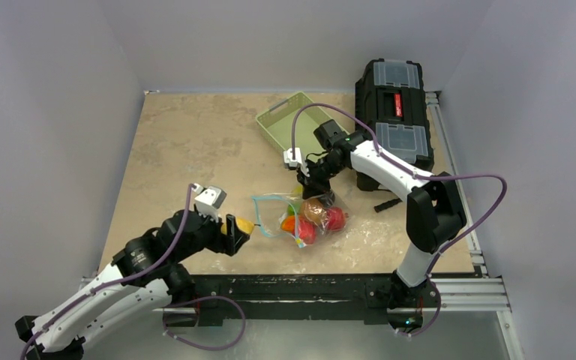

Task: Open the zip-top bag and remove the fake food
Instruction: Place the fake fruit in the bin.

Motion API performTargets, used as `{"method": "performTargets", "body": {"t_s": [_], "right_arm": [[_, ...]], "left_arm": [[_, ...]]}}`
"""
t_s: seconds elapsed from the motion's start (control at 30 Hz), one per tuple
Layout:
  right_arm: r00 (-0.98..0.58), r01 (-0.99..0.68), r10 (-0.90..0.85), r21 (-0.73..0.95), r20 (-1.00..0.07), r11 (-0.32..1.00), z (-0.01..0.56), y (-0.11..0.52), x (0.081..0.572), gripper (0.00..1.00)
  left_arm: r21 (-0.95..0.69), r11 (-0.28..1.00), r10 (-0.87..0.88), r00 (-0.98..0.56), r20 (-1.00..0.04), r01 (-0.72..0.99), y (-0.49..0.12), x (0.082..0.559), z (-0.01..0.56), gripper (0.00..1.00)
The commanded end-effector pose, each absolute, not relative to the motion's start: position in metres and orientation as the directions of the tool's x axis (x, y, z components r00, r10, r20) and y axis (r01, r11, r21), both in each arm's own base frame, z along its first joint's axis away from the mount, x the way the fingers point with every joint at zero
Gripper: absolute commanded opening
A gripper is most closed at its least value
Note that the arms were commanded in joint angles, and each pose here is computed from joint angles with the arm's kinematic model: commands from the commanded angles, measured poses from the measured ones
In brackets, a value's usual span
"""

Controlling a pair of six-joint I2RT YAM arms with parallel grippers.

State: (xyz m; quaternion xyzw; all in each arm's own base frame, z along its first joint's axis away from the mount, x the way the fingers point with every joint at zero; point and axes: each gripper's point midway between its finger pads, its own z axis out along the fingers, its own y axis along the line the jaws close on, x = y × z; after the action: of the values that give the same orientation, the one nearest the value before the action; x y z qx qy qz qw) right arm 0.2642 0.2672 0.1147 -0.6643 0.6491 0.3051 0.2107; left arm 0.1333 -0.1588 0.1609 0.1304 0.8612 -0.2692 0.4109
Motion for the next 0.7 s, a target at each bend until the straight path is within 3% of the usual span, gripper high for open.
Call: {"method": "performTargets", "body": {"t_s": [0.0,0.67], "right_arm": [[-0.016,-0.99,-0.723,0.111,-0.69,-0.084,0.118,0.268,0.266,0.01],[-0.02,-0.989,-0.722,0.117,-0.691,-0.085,0.117,0.269,0.265,0.15]], "left_arm": [[-0.371,0.817,-0.046,-0.591,-0.805,0.442,-0.157,0.138,0.188,0.0],[-0.332,0.837,-0.061,-0.529,-0.847,0.435,-0.163,0.16,0.215,0.0]]}}
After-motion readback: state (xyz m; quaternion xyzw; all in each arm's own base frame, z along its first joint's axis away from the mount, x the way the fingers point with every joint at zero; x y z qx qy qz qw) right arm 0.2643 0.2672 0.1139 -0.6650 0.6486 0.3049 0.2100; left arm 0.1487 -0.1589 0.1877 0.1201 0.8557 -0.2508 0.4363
